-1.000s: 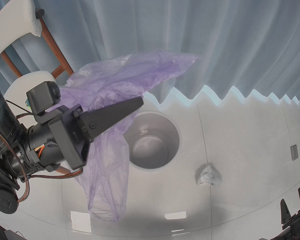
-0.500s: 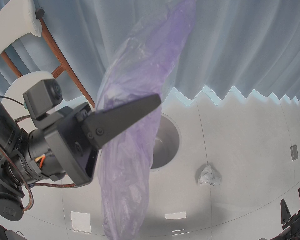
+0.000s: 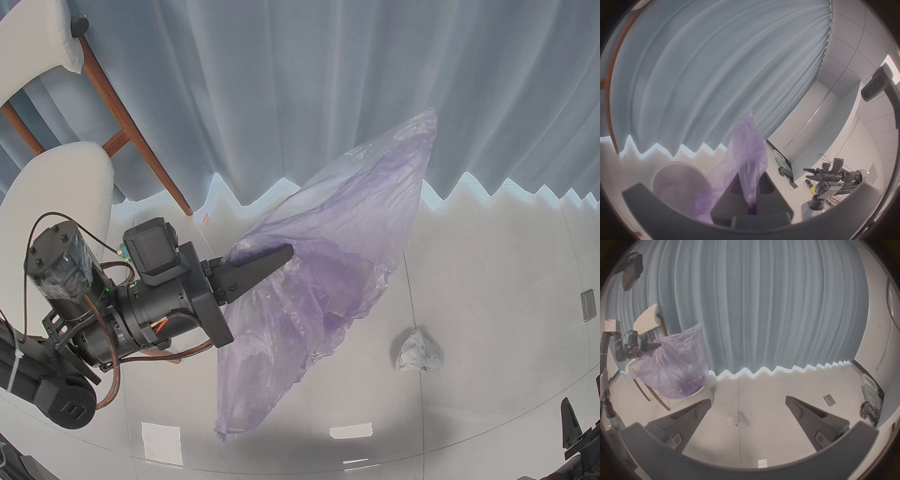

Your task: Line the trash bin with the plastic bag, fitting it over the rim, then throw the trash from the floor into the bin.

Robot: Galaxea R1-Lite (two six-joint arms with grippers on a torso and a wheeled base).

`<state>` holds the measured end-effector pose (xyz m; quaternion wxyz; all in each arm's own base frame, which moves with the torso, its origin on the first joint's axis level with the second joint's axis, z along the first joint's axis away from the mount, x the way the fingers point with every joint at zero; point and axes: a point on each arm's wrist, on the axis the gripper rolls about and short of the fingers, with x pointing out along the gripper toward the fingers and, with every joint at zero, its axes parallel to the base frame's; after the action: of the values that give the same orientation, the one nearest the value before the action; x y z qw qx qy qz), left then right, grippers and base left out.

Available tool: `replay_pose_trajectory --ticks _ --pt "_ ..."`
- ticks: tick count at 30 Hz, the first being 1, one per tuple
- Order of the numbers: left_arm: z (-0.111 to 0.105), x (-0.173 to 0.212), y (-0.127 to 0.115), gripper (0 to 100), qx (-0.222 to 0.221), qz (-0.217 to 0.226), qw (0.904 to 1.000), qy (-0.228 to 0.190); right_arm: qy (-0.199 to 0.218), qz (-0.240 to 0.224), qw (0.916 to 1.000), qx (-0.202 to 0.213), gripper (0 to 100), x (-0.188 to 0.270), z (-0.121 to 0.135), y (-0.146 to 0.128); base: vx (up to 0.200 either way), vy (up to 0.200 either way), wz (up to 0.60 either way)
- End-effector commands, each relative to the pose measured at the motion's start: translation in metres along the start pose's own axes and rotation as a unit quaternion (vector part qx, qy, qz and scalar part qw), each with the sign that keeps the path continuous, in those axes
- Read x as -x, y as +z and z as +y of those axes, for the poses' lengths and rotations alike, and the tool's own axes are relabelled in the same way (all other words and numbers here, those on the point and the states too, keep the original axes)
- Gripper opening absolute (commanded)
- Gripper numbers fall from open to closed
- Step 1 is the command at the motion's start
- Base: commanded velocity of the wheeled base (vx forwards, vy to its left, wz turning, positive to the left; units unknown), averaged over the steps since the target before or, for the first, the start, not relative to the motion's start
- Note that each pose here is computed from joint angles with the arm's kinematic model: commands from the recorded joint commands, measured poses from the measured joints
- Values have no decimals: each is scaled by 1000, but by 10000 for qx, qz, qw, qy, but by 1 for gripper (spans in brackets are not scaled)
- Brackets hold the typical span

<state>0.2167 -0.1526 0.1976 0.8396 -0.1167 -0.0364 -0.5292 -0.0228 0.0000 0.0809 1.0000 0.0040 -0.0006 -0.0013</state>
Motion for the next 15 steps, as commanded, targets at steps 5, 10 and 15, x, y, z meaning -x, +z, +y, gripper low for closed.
replay_pose_trajectory --ticks 5,10,15 --pt "22 -12 -11 0 45 68 9997 229 -3 -1 10000 2 100 0 0 -5 0 0 0" --pt "42 -10 11 0 -109 -357 9964 757 -3 -1 10000 -6 100 0 0 -5 0 0 0" --pt "56 -6 24 0 -127 -570 9935 973 5 -1 10000 2 100 0 0 -5 0 0 0"
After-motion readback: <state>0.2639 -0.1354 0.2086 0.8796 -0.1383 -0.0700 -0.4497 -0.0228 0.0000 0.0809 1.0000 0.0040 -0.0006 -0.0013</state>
